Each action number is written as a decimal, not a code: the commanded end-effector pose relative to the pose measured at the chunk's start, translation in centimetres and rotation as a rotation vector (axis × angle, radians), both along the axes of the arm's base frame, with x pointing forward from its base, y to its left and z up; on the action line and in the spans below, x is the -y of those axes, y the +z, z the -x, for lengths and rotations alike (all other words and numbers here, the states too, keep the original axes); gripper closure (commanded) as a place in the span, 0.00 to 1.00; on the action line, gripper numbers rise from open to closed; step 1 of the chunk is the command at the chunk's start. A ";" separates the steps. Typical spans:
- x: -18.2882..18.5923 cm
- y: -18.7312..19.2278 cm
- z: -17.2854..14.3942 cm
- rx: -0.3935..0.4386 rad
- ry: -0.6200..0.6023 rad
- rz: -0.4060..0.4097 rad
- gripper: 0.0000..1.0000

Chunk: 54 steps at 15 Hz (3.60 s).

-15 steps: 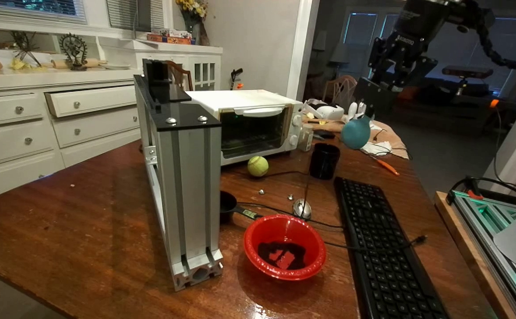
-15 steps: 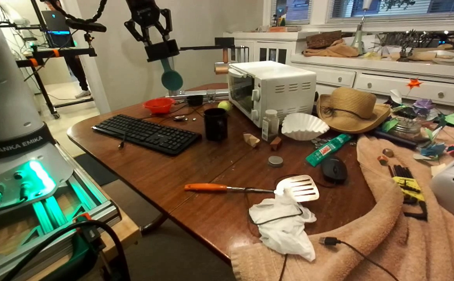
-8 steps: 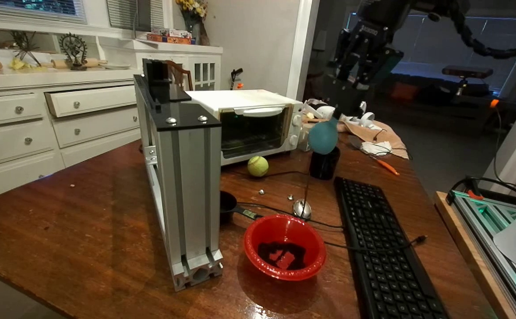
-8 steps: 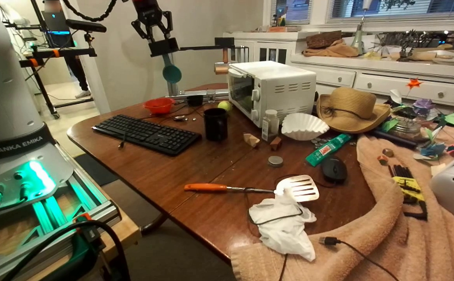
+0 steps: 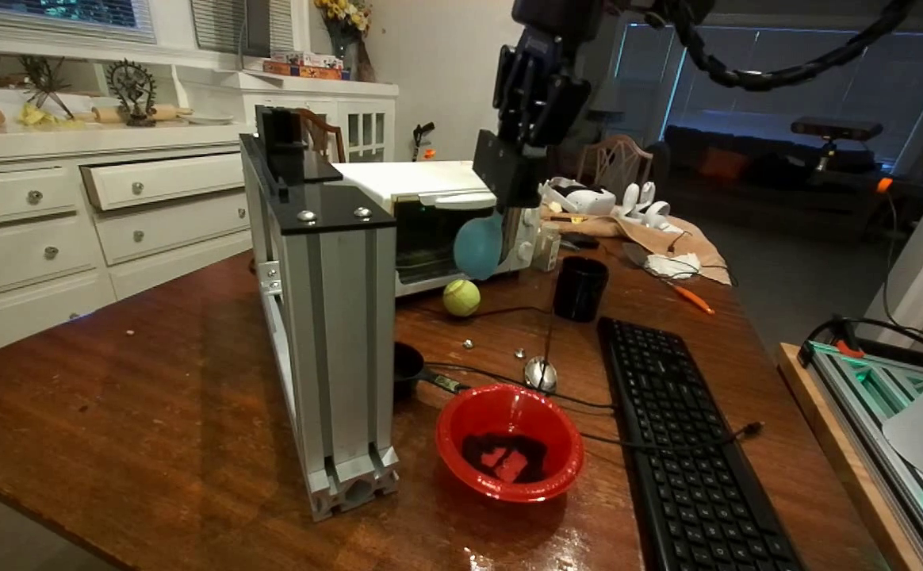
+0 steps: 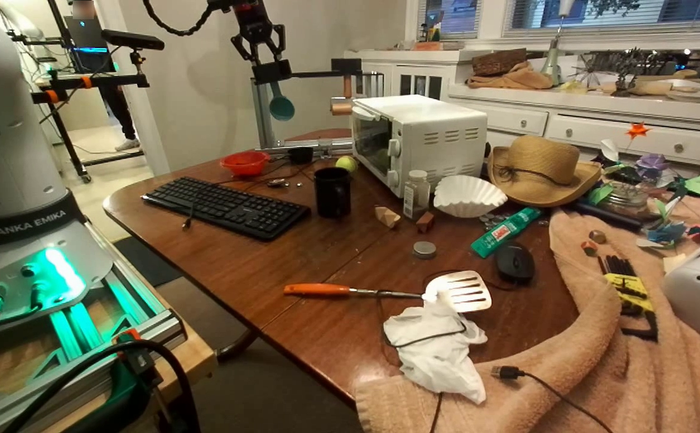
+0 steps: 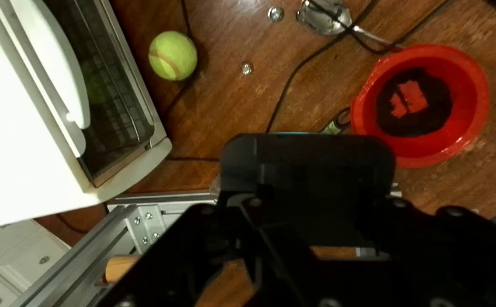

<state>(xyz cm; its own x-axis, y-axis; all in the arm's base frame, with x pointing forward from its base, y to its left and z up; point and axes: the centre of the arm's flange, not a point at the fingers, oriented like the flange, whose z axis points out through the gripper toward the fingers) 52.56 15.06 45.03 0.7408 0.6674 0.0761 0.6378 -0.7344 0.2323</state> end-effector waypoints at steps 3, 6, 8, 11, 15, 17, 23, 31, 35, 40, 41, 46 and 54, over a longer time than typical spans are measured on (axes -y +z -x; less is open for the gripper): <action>-2.5 1.1 -6.2 -0.034 0.020 -0.016 0.77; -1.7 0.3 -4.4 -0.005 0.010 -0.018 0.52; -1.7 0.3 -4.3 -0.006 0.009 -0.018 0.52; -1.6 0.3 -4.7 0.001 0.006 -0.012 0.77; -2.1 1.6 -7.8 0.025 0.054 -0.006 0.77; -2.3 1.8 -9.1 0.026 0.072 -0.006 0.77; -3.6 0.6 -11.4 0.003 0.127 -0.018 0.77; -4.9 1.5 -12.9 -0.030 0.116 -0.011 0.77; -4.8 2.0 -14.1 -0.058 0.102 -0.022 0.77; -5.5 1.8 -15.6 -0.101 0.101 -0.029 0.77; -5.6 1.7 -15.8 -0.108 0.103 -0.031 0.77; -6.6 1.0 -16.5 -0.118 0.120 -0.046 0.77; -6.9 0.7 -17.5 -0.124 0.167 -0.069 0.77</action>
